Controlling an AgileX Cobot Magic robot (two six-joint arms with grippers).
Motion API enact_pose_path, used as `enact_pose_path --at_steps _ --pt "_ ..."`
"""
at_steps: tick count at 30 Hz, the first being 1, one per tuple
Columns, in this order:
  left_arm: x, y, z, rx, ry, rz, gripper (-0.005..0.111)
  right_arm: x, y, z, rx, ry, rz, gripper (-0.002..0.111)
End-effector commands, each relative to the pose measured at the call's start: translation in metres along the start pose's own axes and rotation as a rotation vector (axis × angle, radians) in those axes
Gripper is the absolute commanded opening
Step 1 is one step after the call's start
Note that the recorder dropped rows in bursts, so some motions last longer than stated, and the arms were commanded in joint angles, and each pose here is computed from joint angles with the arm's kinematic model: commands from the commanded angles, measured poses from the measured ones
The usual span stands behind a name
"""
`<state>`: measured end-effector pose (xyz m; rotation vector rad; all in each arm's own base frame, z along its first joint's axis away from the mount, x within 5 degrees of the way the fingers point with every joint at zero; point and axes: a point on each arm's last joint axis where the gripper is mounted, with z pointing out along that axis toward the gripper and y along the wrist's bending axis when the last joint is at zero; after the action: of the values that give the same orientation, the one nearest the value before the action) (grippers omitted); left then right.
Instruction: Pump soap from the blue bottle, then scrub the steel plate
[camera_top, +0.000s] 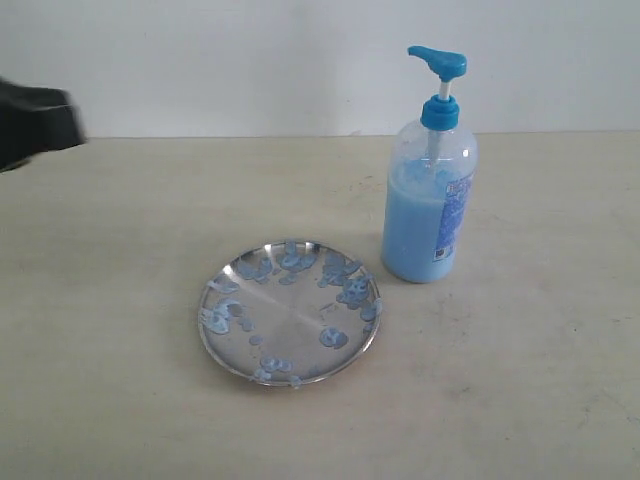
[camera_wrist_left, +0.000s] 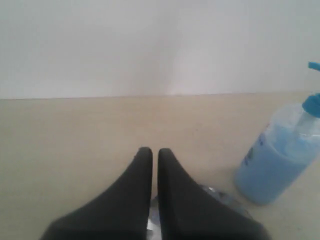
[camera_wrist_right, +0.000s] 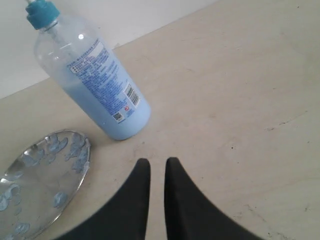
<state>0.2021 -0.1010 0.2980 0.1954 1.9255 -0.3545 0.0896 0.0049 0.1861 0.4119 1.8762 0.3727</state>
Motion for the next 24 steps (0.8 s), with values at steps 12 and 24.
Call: enact_pose_path --at_steps 12,24 --pt "0.076 -0.051 0.110 0.431 0.675 0.038 0.004 -0.019 -0.004 -0.002 -0.117 -0.175 1.926 0.000" --pt "-0.044 -0.038 0.086 0.138 0.826 0.418 0.004 0.005 -0.010 -0.003 0.070 -0.083 1.938 0.000"
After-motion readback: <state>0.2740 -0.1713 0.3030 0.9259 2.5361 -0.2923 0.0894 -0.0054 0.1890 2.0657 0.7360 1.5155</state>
